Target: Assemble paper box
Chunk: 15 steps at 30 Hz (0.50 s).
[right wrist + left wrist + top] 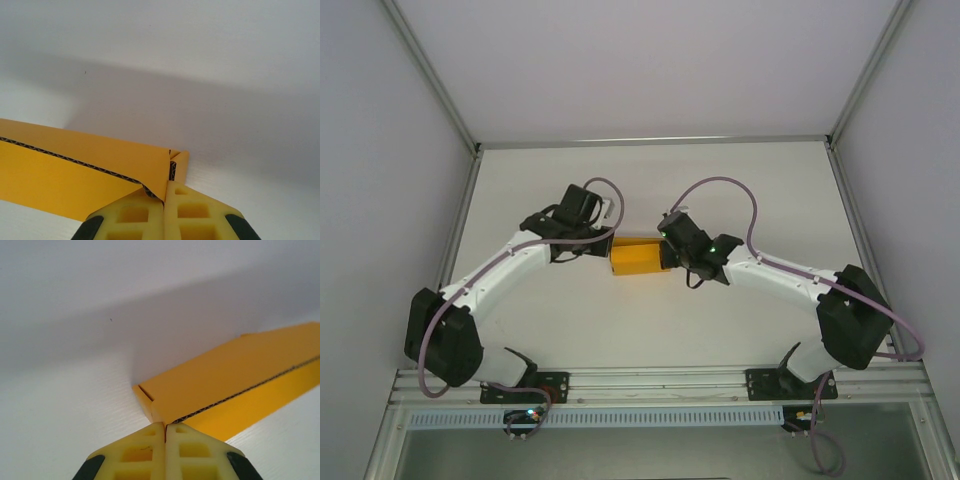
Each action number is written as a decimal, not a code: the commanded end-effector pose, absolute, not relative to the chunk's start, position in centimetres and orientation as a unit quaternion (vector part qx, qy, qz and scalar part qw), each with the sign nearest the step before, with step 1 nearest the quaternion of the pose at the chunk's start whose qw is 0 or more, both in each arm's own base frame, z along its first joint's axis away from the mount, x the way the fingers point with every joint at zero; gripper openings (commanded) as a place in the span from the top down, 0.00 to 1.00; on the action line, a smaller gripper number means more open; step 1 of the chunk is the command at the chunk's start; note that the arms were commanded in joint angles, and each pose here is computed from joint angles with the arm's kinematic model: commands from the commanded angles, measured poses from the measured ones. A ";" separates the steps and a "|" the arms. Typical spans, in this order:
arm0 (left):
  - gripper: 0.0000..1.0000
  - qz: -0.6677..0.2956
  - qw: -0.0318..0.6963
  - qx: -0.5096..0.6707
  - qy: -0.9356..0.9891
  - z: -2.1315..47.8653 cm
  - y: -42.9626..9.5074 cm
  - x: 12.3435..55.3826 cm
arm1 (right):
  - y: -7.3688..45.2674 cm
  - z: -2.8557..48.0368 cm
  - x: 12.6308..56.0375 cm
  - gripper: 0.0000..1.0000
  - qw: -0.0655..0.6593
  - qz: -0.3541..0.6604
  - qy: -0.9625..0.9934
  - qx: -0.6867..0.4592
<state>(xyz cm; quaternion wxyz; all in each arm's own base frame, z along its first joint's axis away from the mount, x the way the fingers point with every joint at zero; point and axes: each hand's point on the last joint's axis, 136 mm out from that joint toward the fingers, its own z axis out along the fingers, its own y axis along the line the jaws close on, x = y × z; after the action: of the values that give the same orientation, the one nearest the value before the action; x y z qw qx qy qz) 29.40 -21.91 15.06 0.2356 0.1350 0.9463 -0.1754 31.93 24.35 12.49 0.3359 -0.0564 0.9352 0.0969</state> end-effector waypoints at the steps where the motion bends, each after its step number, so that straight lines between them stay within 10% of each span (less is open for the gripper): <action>1: 1.00 -0.160 0.195 0.038 0.967 13.0 -20.9 28.9 | 20.3 6.8 27.6 1.00 0.225 0.004 0.973 -0.053; 15: 1.00 -0.128 0.160 0.042 0.978 9.9 -20.7 26.5 | 20.6 6.8 27.5 1.00 0.242 0.004 0.968 -0.058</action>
<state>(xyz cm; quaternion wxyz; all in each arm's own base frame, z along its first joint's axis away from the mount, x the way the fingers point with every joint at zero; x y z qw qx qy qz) 29.56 -22.69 14.75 0.2336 0.0468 0.9519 -0.1925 31.73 24.20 12.49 0.3413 -0.0333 0.9351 0.0899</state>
